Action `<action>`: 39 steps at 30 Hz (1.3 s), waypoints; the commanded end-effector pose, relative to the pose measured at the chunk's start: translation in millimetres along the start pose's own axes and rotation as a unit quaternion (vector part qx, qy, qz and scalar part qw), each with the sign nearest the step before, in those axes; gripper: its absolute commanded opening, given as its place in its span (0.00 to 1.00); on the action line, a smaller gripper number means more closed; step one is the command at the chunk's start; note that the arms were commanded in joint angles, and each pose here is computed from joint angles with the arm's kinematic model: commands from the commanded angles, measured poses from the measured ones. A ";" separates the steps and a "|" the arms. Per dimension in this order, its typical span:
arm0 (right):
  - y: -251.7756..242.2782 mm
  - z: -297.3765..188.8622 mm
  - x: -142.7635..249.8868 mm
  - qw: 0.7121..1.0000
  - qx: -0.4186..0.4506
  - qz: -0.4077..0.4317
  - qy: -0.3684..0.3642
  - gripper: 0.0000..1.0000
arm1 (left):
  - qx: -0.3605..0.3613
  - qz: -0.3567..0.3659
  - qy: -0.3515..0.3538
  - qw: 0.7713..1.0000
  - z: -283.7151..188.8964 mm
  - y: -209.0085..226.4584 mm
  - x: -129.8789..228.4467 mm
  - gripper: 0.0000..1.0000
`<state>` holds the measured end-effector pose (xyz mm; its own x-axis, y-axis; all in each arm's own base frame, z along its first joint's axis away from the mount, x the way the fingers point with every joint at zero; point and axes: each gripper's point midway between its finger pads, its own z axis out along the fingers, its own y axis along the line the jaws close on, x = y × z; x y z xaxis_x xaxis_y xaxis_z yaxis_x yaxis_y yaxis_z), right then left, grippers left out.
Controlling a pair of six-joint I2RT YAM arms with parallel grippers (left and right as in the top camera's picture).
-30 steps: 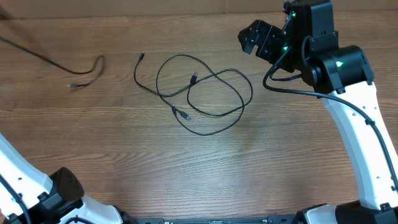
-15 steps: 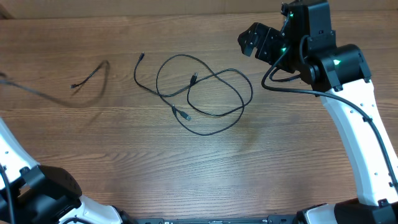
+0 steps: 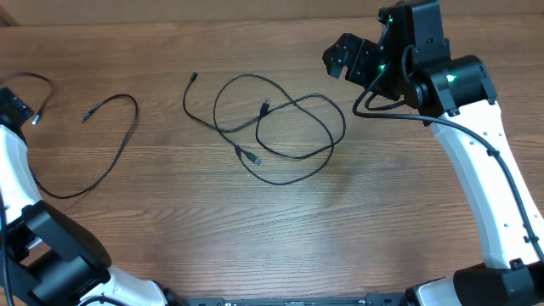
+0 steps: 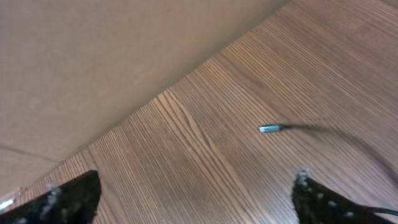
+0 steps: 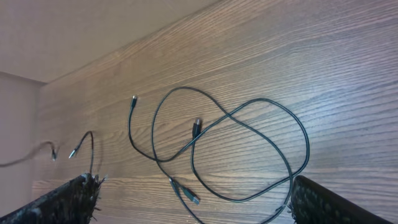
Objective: Untangle cables
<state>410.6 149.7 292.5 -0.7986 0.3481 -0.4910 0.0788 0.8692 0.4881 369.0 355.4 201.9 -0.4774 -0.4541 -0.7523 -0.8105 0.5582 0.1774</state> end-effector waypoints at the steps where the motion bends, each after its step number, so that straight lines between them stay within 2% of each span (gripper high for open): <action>1: -4.7 1.6 1.5 1.000 0.008 -0.002 0.003 0.97 | -0.012 0.018 -0.013 1.000 -2.3 6.0 -7.5 0.99; 5: -6.1 1.6 3.4 1.000 0.011 -0.001 0.006 0.97 | 0.007 0.014 -0.038 0.999 -18.8 -2.3 -25.5 1.00; 8: -6.4 1.6 3.9 1.000 0.012 -0.003 0.007 0.97 | 0.048 0.013 -0.072 0.996 -39.8 -21.3 -44.9 1.00; 13: -7.3 1.5 5.2 1.000 0.014 -0.002 0.010 0.97 | 0.168 0.111 -0.142 0.969 -94.9 -76.7 -71.9 1.00; 16: -8.8 1.4 7.5 1.000 0.017 -0.001 0.015 0.97 | 0.150 0.138 -0.150 0.967 -101.9 -79.1 -72.9 1.00; 20: -10.8 1.3 10.5 1.000 0.021 0.000 0.021 0.98 | 0.078 0.051 -0.059 0.994 -73.5 -52.6 -36.1 0.99; 22: -11.4 1.2 11.3 1.000 0.022 0.000 0.022 1.00 | 0.078 0.021 0.005 0.997 -56.3 -50.5 -5.9 1.00; 24: -11.5 1.2 11.5 0.999 0.022 -0.007 0.023 1.00 | 0.112 0.015 0.066 0.991 -42.8 -60.6 23.7 1.00; 29: -12.1 1.3 12.3 0.999 0.023 -0.015 0.025 1.00 | 0.233 -0.034 0.174 0.956 -29.2 -91.6 69.7 0.99; 34: -12.2 1.1 12.6 0.999 0.023 -0.014 0.025 1.00 | 0.373 -0.132 0.220 0.892 -50.1 -115.6 65.1 1.00; 37: -11.8 1.1 12.0 0.999 0.022 -0.014 0.024 1.00 | 0.394 -0.191 0.261 0.861 -60.2 -113.8 67.6 1.00; 39: -11.7 1.2 11.9 0.999 0.022 -0.014 0.024 1.00 | 0.377 -0.193 0.290 0.858 -62.2 -107.9 81.5 1.00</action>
<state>399.8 146.4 282.6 -0.8295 0.3108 -0.4641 0.0799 0.8883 0.4522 395.5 236.8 148.6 -0.5084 -0.8063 -0.3024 -0.6264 0.5873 -0.5126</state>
